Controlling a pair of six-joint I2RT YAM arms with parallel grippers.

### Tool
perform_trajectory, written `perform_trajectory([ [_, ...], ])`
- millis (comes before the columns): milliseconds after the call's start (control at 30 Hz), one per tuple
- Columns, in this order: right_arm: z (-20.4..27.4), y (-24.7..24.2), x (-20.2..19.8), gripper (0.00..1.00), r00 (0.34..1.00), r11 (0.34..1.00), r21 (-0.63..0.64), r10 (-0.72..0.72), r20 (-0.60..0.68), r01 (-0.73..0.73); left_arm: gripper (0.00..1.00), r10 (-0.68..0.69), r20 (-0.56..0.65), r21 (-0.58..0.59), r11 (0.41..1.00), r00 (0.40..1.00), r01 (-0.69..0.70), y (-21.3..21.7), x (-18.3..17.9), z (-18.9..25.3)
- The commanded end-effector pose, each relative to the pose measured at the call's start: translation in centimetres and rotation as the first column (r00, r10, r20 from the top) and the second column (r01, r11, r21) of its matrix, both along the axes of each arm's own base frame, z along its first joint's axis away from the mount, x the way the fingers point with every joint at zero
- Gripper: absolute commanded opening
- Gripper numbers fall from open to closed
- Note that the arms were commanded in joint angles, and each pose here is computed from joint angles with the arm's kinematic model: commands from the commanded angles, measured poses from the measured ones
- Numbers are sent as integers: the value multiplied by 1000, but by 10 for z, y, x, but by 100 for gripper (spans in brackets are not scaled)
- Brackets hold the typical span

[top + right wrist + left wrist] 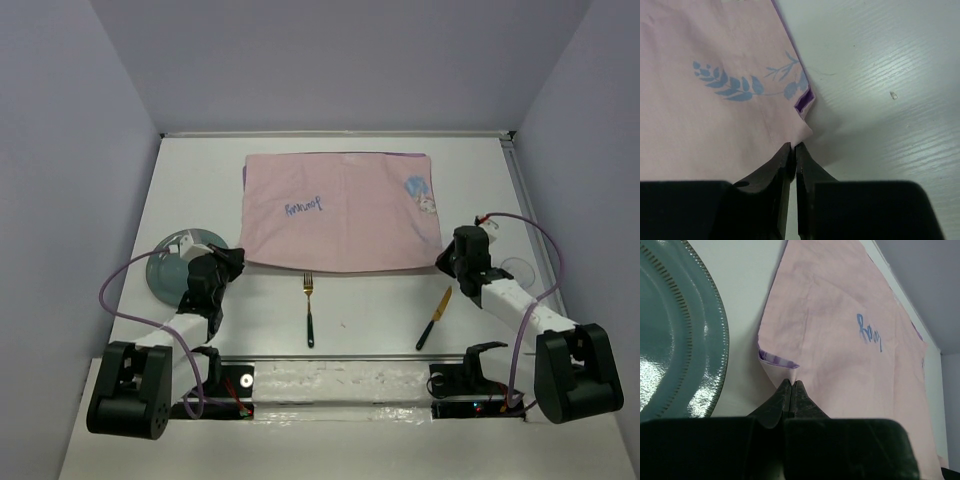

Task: Set the dinner table for one person

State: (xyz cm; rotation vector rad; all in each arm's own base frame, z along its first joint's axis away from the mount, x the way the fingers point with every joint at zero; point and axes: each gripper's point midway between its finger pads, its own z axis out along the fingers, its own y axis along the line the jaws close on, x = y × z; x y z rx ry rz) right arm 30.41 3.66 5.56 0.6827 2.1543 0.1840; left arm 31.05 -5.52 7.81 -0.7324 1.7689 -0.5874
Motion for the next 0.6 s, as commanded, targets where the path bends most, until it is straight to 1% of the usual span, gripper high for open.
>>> perform_trajectory([
  [0, 7, -2, -2, 18, 1000, 1000, 4, -12, 14, 12, 6, 8, 41, 30, 1000, 999, -9, 4, -1, 6],
  [33, 8, -1, -2, 20, 1000, 1000, 7, -8, 15, 8, 10, 8, 44, 29, 1000, 999, -9, 4, -1, 7],
  [67, 10, 0, -2, 23, 1000, 1000, 15, -3, 21, 2, 12, -1, 50, 28, 1000, 999, 0, 3, -1, 9],
  [100, 11, 1, -3, 23, 1000, 1000, 18, 0, 27, 0, 13, -7, 57, 26, 1000, 998, 5, 1, -1, 11],
  [133, 12, 2, -2, 27, 1000, 1000, 22, 3, 31, -4, 17, -9, 75, 20, 1000, 997, 7, 1, -1, 17],
  [167, 13, 4, -3, 28, 999, 1000, 24, 20, 32, -20, 28, -7, 81, 14, 1000, 997, 6, 1, -2, 19],
  [200, 17, 6, -3, 31, 999, 999, 27, 32, 43, -33, 34, -9, 105, 3, 1000, 994, 9, 0, -1, 27],
  [233, 20, 7, -2, 32, 998, 999, 28, 41, 51, -43, 44, -9, 117, -4, 1000, 993, 9, -1, -1, 31],
  [267, 24, 10, -2, 32, 997, 998, 33, 59, 58, -61, 47, -11, 127, -12, 1000, 992, 13, -2, -1, 35],
  [300, 27, 12, -2, 33, 995, 997, 36, 70, 66, -72, 49, -15, 142, -19, 1000, 990, 18, -4, 0, 41],
  [367, 38, 16, -1, 37, 990, 994, 43, 98, 100, -103, 53, -30, 179, -35, 999, 983, 36, -7, 2, 57],
  [467, 53, 20, 0, 38, 982, 990, 44, 129, 135, -136, 58, -32, 202, -47, 998, 979, 42, -10, 0, 70],
  [500, 61, 20, 3, 39, 980, 989, 36, 135, 146, -141, 58, -19, 233, -51, 998, 972, 32, -8, 0, 83],
  [567, 68, 18, 2, 39, 981, 991, -10, 133, 144, -133, 59, 3, 241, -50, 999, 970, 9, -4, -2, 89],
])
